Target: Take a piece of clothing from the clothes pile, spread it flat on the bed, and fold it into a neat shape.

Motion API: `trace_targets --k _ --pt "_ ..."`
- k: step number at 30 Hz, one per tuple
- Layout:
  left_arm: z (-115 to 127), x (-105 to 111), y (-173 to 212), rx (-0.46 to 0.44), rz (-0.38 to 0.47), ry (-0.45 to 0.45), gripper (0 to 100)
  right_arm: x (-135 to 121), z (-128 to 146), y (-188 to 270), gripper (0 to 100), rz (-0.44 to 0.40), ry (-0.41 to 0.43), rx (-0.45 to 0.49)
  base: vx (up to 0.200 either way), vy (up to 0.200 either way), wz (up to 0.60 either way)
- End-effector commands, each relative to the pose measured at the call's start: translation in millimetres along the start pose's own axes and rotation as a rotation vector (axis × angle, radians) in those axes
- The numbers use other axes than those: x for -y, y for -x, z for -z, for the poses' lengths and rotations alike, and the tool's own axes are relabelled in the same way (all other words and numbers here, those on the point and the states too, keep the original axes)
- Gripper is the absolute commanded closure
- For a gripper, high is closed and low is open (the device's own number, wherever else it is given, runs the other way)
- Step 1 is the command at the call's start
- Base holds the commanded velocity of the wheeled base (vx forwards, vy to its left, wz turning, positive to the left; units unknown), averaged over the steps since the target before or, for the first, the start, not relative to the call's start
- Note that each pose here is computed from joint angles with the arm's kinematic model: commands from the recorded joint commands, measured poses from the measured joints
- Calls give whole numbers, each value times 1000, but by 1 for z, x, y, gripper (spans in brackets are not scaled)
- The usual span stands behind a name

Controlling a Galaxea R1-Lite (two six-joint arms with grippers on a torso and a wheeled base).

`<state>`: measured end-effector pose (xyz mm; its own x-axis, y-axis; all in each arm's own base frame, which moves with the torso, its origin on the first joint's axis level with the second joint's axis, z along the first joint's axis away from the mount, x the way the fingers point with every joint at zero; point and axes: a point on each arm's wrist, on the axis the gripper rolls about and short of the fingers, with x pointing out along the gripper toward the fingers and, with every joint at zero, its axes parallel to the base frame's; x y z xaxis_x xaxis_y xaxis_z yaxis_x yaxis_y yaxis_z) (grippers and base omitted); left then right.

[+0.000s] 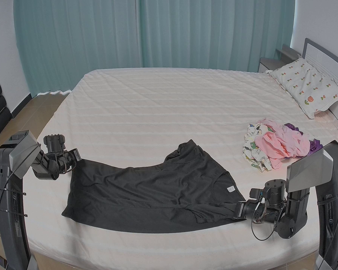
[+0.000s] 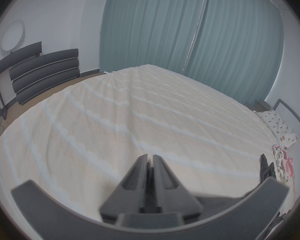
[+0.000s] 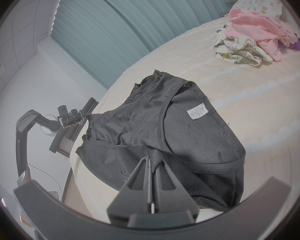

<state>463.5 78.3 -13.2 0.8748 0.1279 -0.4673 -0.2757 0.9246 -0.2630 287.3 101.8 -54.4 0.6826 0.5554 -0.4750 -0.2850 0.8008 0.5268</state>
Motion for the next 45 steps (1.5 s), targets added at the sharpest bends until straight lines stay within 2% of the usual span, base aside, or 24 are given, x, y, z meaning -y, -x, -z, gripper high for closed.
trace_targets --k 1,7,9,11,14,17,19,20,21,25,29,37,45 --pt "7 -1 -6 -10 -3 4 0 0 0 0 100 -5 2 5 0 0 0" --pt "2 -2 -4 0 -5 47 0 -1 0 0 100 -4 1 4 0 0 0" --pt "-6 -3 3 14 -6 80 0 -1 -1 1 100 -4 1 7 0 0 0" --pt "-18 -8 25 12 -5 107 0 -1 -1 2 100 -4 1 6 0 0 0" --pt "-17 -9 48 -33 46 111 0 -1 0 2 100 -5 2 5 0 0 0" --pt "-8 -11 84 -134 163 112 0 -2 1 1 100 -9 3 0 0 0 0" --pt "0 -13 100 -189 217 91 0 -4 1 0 100 -14 7 -1 0 0 0" --pt "0 -13 100 -189 217 91 0 -4 1 0 100 -14 7 -1 0 0 0" --pt "11 -17 110 -231 233 36 0 -4 2 0 100 -14 7 -6 0 0 0" --pt "35 -25 123 -303 231 -72 0 -5 2 0 100 -16 8 -5 0 0 0" --pt "51 -29 130 -354 233 -124 0 -5 3 0 100 -16 8 -6 0 0 0" --pt "55 -25 123 -337 248 -153 0 -5 3 0 100 -16 8 -6 0 0 0" --pt "72 -23 107 -354 253 -168 0 -5 2 -1 100 -17 9 -4 0 0 0"
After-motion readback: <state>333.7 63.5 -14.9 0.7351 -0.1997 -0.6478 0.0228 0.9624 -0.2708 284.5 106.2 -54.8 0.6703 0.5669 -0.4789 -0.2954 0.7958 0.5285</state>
